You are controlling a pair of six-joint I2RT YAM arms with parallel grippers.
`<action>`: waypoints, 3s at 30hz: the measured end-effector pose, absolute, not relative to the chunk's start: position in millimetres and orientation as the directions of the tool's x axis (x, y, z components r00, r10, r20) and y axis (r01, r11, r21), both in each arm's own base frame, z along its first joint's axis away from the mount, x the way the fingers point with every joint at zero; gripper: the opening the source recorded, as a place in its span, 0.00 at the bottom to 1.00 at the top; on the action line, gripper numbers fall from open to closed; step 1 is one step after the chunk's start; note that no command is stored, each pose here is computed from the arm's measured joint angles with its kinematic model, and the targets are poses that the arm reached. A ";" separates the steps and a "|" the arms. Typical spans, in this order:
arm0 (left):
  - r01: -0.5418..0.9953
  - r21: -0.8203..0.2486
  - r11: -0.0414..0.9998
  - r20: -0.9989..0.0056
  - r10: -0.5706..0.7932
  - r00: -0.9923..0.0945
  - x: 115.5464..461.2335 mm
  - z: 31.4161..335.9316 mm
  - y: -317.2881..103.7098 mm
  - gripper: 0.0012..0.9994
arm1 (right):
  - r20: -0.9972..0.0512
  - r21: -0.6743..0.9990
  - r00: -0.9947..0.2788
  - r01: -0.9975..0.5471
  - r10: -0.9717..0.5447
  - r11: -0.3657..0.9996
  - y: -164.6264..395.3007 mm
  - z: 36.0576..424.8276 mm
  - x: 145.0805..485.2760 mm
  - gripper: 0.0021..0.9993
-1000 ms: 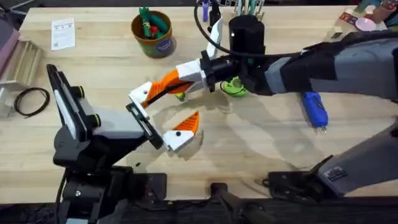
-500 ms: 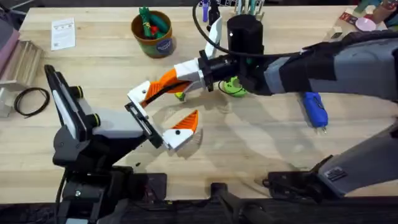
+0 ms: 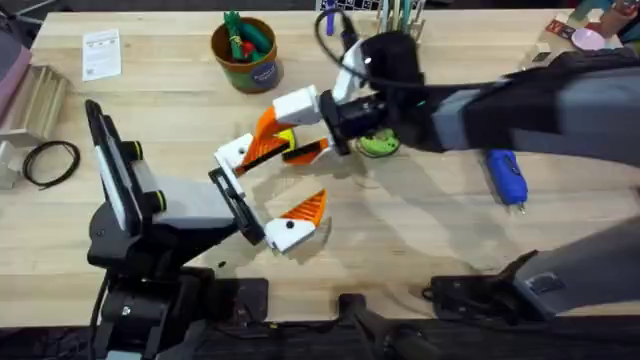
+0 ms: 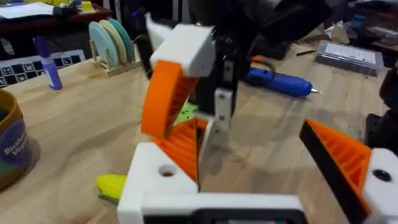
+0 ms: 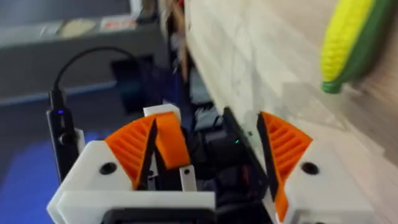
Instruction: Pick up the gripper from the table and insert it into the empty holder that is missing its gripper. Then pick up a screw, insert it into the mounting hole, and use the screwdriver to tighten it. Finally, clean up the table by picking up the vegetable and placing it into the bucket.
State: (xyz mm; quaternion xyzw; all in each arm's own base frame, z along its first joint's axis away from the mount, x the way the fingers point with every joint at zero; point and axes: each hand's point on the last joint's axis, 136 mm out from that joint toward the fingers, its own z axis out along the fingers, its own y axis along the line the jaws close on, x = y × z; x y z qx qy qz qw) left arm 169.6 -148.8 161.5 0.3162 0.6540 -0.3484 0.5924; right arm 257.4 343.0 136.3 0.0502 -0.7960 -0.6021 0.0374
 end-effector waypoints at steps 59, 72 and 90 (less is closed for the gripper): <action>0.829 -0.070 0.554 -0.996 0.007 -0.089 169.1 161.5 -149.1 0.99 | -0.130 0.088 -0.917 0.368 0.377 0.926 141.2 82.1 336.2 0.58; 0.829 -0.069 0.554 -0.996 0.007 -0.088 169.1 161.7 -149.1 0.99 | -0.119 0.044 -0.914 0.386 0.389 0.921 136.6 68.4 336.7 0.52; 0.829 -0.069 0.555 -0.996 0.007 -0.088 169.1 161.6 -149.1 0.99 | -0.121 0.008 -0.913 0.392 0.390 0.920 132.5 58.9 338.0 0.38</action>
